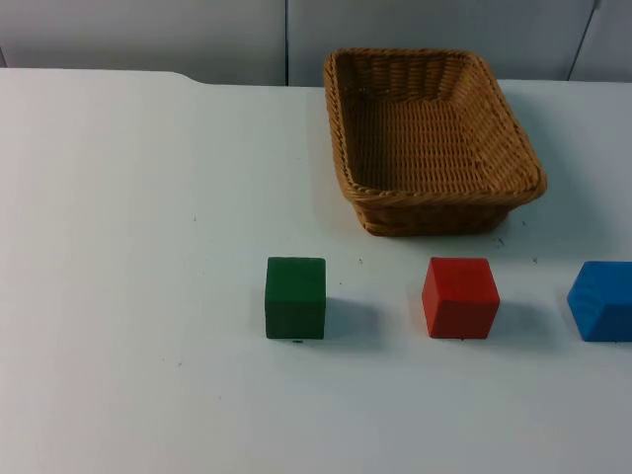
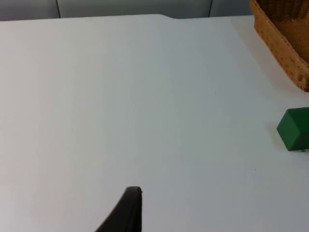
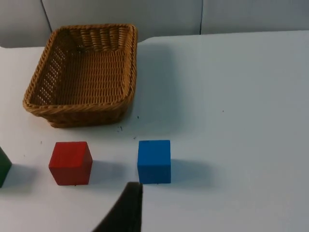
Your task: Pick up the basket with the left hand and place the blue cube into the basket with the right hand.
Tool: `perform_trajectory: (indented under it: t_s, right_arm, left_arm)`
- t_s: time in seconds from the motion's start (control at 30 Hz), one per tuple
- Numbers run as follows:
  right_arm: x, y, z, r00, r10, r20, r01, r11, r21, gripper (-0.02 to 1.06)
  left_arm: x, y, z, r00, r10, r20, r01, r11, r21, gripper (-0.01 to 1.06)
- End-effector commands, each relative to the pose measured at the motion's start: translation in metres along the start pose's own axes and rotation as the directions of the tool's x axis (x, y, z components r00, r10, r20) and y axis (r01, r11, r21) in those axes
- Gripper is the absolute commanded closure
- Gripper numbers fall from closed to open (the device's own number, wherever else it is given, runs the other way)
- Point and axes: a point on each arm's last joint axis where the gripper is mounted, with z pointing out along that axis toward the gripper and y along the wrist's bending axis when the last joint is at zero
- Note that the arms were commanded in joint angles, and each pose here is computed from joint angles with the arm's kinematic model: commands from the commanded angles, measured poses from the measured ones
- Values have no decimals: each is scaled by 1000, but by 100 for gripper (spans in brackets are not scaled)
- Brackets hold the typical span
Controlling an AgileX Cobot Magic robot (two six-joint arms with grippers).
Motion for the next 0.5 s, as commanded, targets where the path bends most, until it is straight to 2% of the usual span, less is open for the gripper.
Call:
perform_trajectory:
  t_s: [0.0, 0.27, 0.47]
  right_arm:
    - [-3, 0, -2, 999, -5, 32, 6, 1000, -7, 0]
    - [-16, 1, 20, 997, -1, -79, 0, 1000, -13, 0]
    - [-27, 4, 34, 996, 24, -85, -27, 999, -41, 0]
  left_arm:
    - [-8, -2, -3, 999, -21, 26, 21, 1000, 10, 0]
    - [-36, -4, 0, 999, -28, 16, 28, 999, 18, 0]
    - [-47, -6, 8, 999, -42, 22, 42, 998, 36, 0]
